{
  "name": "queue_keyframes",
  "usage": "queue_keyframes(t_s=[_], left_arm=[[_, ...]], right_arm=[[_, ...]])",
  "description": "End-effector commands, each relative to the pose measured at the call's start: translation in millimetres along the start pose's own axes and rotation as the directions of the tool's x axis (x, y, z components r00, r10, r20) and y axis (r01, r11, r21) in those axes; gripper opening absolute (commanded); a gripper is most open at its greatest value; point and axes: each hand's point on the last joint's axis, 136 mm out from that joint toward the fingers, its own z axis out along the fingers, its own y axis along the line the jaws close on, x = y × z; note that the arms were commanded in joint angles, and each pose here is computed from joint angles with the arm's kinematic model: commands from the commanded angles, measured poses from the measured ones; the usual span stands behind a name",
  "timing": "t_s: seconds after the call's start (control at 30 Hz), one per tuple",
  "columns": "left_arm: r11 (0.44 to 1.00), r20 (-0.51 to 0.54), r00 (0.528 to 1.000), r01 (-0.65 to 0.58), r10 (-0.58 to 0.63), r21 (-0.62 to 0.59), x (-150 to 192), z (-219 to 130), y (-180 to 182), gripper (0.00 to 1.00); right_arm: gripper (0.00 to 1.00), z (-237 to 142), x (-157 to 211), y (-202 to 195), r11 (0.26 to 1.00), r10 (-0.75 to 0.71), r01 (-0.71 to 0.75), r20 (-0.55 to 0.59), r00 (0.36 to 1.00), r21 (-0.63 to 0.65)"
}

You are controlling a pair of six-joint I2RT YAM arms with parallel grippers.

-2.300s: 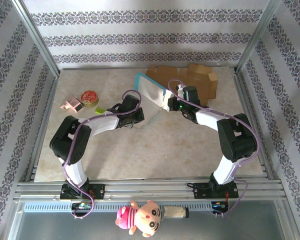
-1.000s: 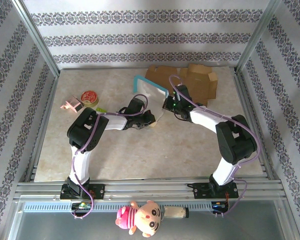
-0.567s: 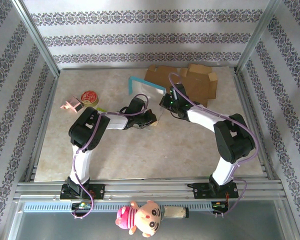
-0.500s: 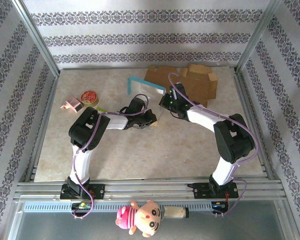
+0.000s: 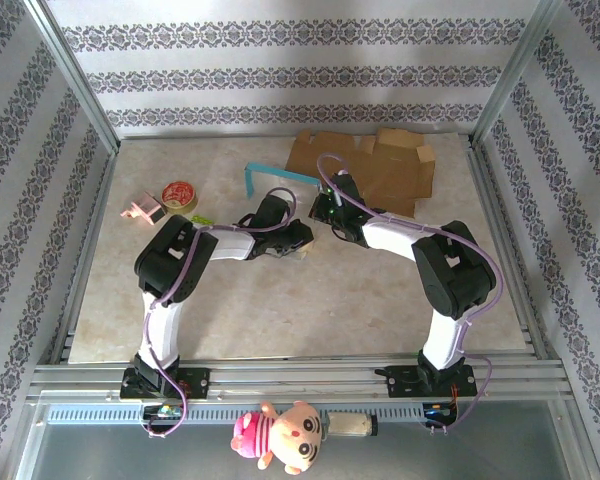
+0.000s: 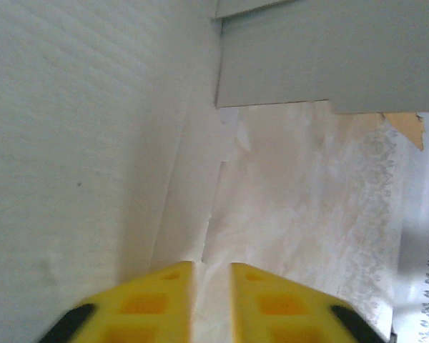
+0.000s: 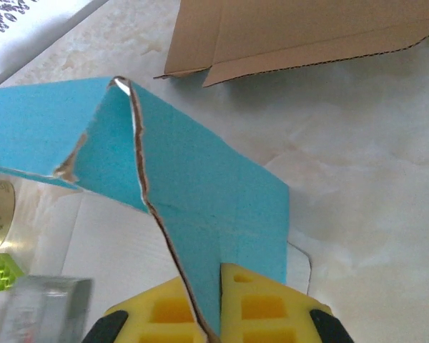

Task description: Fold the paper box

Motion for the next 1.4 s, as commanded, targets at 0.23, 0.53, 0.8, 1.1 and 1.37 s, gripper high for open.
queue_keyframes(t_s=[0.23,0.53,0.8,1.1,1.37], left_arm=[[0.924,0.200,0.944,-0.187,0.263,-0.332,-45,-97,5,0.33],[0.889,0.022,0.970,-0.211,0.241,-0.406,-46,-77,62,0.19],[0.927,-0.101,0.981,-0.191,0.167,-0.323,-18,-42,73,0.11],[0.943,-0.118,0.977,-0.203,0.177,-0.264,6,-36,57,0.10],[0.940,-0.114,0.977,-0.203,0.178,-0.274,8,-40,60,0.10]], right_arm=[[0.00,7,43,-35,0.992,-0.040,0.055,-0.136,0.990,0.112],[0.00,8,42,-28,0.994,-0.048,0.061,-0.145,0.988,0.093],[0.03,9,40,-23,0.996,0.013,0.000,-0.153,0.988,0.087],[0.14,35,25,16,0.995,0.094,-0.099,-0.139,0.986,-0.028],[0.34,35,24,33,0.984,-0.053,0.027,-0.151,0.987,-0.174]])
